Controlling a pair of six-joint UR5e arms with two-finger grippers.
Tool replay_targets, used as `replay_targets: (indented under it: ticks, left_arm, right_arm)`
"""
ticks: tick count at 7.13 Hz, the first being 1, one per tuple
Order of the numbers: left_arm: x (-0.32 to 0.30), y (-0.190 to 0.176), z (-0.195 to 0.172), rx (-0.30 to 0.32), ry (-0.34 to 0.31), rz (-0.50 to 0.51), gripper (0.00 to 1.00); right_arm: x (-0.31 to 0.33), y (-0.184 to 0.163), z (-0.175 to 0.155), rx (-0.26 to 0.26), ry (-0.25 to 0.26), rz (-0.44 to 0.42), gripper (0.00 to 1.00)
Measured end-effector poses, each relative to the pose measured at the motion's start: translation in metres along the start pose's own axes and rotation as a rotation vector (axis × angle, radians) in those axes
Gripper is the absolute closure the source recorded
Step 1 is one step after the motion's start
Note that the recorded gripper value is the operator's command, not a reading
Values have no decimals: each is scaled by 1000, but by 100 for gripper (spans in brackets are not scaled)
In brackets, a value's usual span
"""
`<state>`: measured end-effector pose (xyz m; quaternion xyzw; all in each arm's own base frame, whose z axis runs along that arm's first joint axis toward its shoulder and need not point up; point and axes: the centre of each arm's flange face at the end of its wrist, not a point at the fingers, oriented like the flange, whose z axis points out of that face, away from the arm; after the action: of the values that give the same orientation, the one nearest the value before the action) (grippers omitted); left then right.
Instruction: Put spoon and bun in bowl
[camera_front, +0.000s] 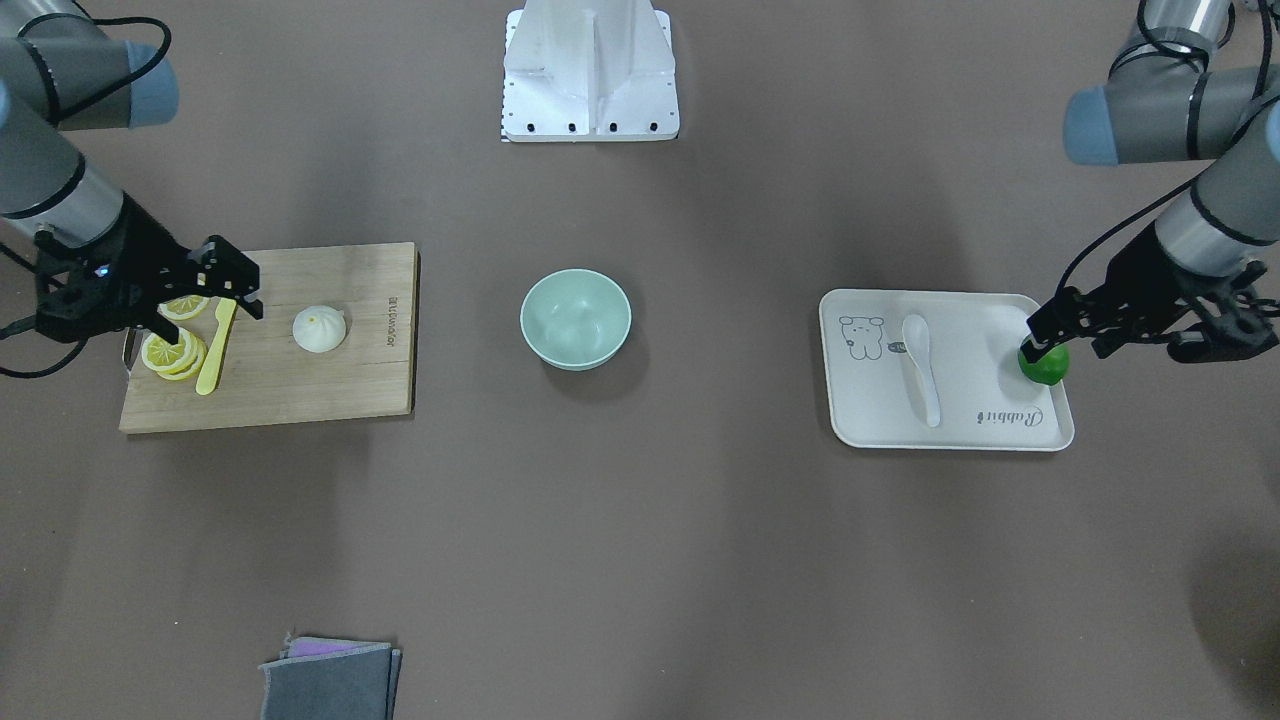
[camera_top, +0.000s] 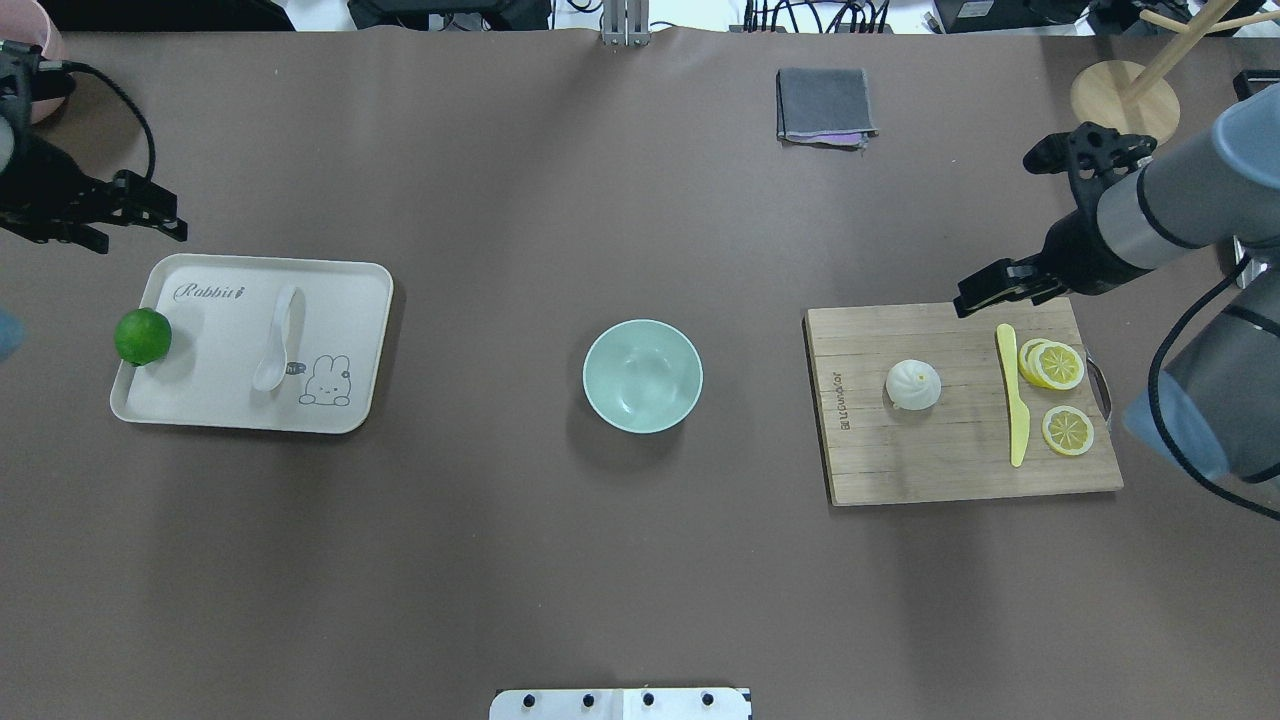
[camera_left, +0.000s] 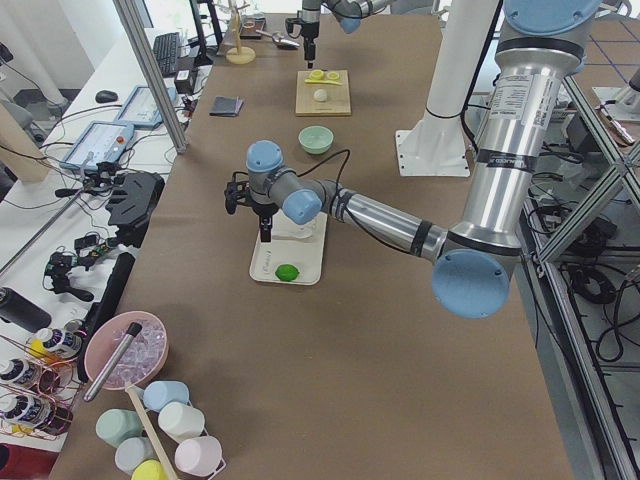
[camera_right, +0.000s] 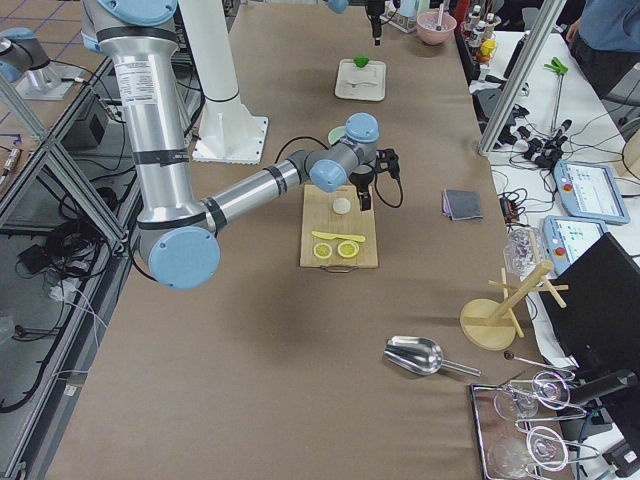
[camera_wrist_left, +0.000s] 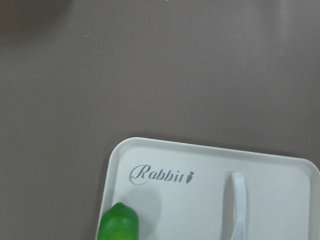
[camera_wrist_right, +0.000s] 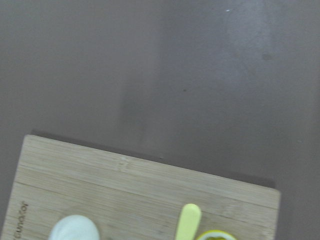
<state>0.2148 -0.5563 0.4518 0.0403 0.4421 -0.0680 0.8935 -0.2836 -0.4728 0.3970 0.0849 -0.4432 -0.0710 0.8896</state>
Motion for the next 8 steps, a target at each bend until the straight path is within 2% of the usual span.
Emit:
replay_targets:
  ticks: [3, 5, 6, 7, 8]
  left_arm:
    - [39, -12, 54, -64, -18, 18, 15]
    - [52, -2, 82, -104, -31, 36, 20]
    - [59, 9, 97, -118, -43, 52, 23]
    - [64, 19, 111, -127, -59, 66, 27]
    - [66, 25, 121, -135, -71, 75, 37]
  right_arm:
    - [-54, 34, 46, -23, 32, -6, 3]
    - [-65, 40, 59, -25, 45, -20, 3]
    - [-65, 41, 64, -30, 51, -21, 8]
    - [-64, 40, 70, -37, 57, -19, 17]
    - [-63, 40, 74, -41, 62, -16, 22]
